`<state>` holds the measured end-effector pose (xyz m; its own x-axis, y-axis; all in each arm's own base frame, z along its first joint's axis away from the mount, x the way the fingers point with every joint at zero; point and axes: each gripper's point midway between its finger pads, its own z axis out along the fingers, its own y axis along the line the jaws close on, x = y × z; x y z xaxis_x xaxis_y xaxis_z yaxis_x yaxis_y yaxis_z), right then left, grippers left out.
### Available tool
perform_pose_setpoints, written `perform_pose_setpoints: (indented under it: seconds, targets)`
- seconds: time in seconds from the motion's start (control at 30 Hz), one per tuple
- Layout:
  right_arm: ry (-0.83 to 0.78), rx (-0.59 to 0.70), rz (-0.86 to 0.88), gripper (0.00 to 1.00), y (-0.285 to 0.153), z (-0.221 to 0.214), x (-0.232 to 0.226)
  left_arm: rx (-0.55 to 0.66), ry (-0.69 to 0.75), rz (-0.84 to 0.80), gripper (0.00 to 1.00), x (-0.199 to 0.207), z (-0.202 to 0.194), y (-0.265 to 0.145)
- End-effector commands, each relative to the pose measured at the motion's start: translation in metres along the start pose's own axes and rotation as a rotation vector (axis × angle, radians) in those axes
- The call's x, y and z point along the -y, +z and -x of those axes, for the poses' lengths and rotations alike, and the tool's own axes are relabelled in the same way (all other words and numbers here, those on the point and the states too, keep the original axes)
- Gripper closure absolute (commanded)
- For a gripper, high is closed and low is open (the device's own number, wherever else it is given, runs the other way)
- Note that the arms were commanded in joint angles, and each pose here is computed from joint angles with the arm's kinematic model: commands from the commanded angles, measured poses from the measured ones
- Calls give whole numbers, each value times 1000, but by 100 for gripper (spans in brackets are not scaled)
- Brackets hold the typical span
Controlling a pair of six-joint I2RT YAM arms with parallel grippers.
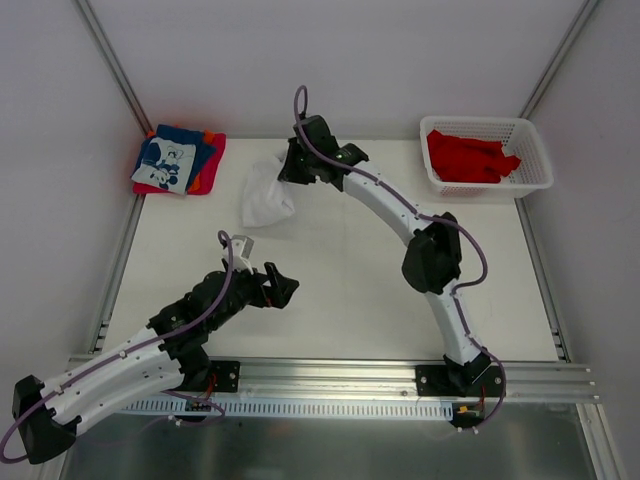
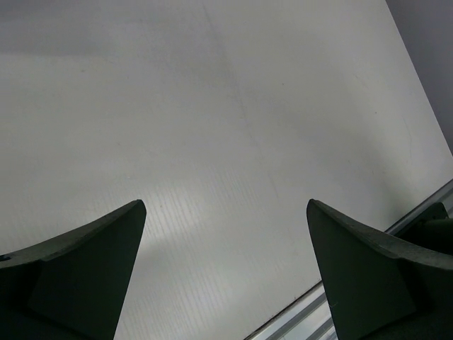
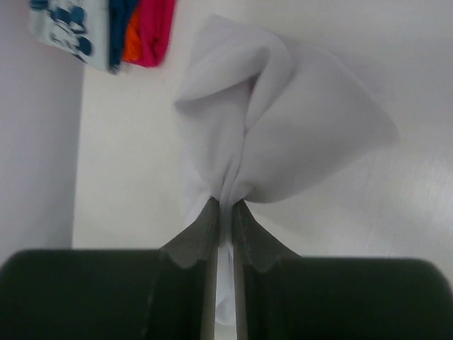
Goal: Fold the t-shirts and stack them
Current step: Neatly place the folded tshirt to the corner
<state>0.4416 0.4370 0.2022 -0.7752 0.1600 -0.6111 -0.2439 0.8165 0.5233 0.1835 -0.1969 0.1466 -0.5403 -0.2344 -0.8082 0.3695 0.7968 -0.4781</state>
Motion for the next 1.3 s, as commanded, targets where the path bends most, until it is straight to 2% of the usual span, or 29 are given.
perform_pose_setpoints:
  seconds: [0.0,0.07,0.1,0.17,0.2,0.3,0.33,0.43,0.67,0.8,0.83,0.87,0.9,0.93,0.97,1.1,1.27]
  targets:
    - [6,27,-80,99,-39,2,29,27,6,47,1,-4,10,1]
    - [17,51,-177,100,-60,-2,63,35,14,62,1,-4,15,2]
    - [29,1,-256,100,-66,-29,97,25,21,77,1,-5,14,5]
    - [43,-25,-321,100,-70,-51,129,29,30,94,1,-4,20,9]
    - [61,-94,-387,100,-70,-86,164,10,43,113,1,-6,17,14]
    - [108,-122,-390,100,-75,-114,190,6,52,119,1,-3,19,23]
    - [119,-156,-413,100,-77,-136,205,10,51,113,1,0,21,24]
    - [124,-189,-463,100,-83,-162,228,-20,50,106,1,3,14,31]
    - [130,-206,-499,100,-93,-178,240,-24,67,104,1,6,15,41]
    - [111,-209,-543,100,-105,-180,246,-4,185,143,1,0,24,52]
    - [104,-210,-544,96,-107,-181,245,9,208,146,1,1,29,56]
    - [101,-211,-548,84,-109,-181,245,6,229,152,1,0,30,64]
    - [83,-199,-555,37,-115,-178,244,11,250,164,1,-6,35,68]
    - [74,-186,-563,15,-119,-174,244,9,246,133,1,0,40,72]
    - [64,-174,-573,2,-124,-171,244,4,244,124,1,0,41,76]
    - [14,-104,-596,1,-155,-142,234,44,254,1,1,20,53,84]
    - [-7,-23,-579,1,-193,-117,220,2,309,-128,1,26,51,95]
